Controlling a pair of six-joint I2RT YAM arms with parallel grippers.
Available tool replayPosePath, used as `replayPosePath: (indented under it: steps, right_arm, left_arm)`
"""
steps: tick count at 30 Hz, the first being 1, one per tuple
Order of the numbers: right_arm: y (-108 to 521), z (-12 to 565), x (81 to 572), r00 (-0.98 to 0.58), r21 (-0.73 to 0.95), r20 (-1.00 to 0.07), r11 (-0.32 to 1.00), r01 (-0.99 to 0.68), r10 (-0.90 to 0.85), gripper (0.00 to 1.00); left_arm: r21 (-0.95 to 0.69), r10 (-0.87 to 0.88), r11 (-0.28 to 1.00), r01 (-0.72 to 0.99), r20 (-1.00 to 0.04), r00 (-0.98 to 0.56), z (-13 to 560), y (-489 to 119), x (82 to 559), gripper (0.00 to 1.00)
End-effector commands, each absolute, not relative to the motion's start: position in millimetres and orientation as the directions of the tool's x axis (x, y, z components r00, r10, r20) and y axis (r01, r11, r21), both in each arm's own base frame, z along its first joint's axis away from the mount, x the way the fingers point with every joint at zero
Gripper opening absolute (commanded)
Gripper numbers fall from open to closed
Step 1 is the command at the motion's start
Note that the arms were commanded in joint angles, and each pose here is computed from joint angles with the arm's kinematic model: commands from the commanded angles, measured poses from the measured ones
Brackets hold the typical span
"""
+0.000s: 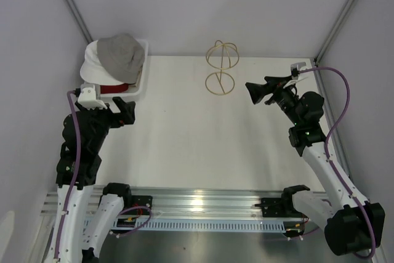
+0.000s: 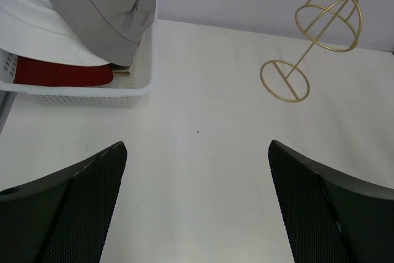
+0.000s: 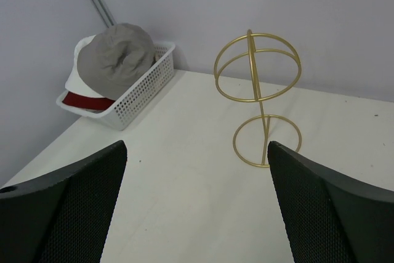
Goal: Stack the hats
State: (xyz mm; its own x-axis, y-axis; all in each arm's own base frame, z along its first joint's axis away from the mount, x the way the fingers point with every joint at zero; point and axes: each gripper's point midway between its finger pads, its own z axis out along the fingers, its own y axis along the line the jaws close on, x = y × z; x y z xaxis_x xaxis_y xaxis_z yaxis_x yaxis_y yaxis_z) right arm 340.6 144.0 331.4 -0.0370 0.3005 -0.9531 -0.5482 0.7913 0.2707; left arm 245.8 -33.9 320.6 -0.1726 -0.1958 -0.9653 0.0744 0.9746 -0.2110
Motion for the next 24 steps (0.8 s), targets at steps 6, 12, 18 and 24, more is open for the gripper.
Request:
replayPosePath:
  steps: [6, 12, 18, 24]
  right_arm:
    - [145.0, 353.1, 342.4, 0.001, 0.263, -0.949, 0.789, -0.555, 0.317, 0.99]
    - [133.7, 349.6, 338.6, 0.026, 0.278, -0.941, 0.817, -0.505, 0.336, 0.99]
    - [123.9, 353.5, 324.4, 0.046, 0.267, -0.944, 0.839, -0.474, 0.327, 0.99]
    - [112.2, 347.9, 321.2, 0.071, 0.260, -0.946, 0.869, -0.422, 0.317, 0.99]
  left_arm:
    - [-0.283, -0.273, 0.954, 0.101, -0.956, -0.107, 340.7, -42.7, 269.6, 1.00]
    - [-0.275, -0.261, 0.961, 0.018, -0.931, -0.254, 343.1, -40.1, 316.4, 0.99]
    - [-0.233, -0.239, 0.971, -0.055, -0.941, -0.237, 371.5, -31.0, 384.9, 1.00]
    - [-0.116, -0.176, 0.970, -0.214, -0.941, -0.289, 358.8, -6.8, 466.3, 0.99]
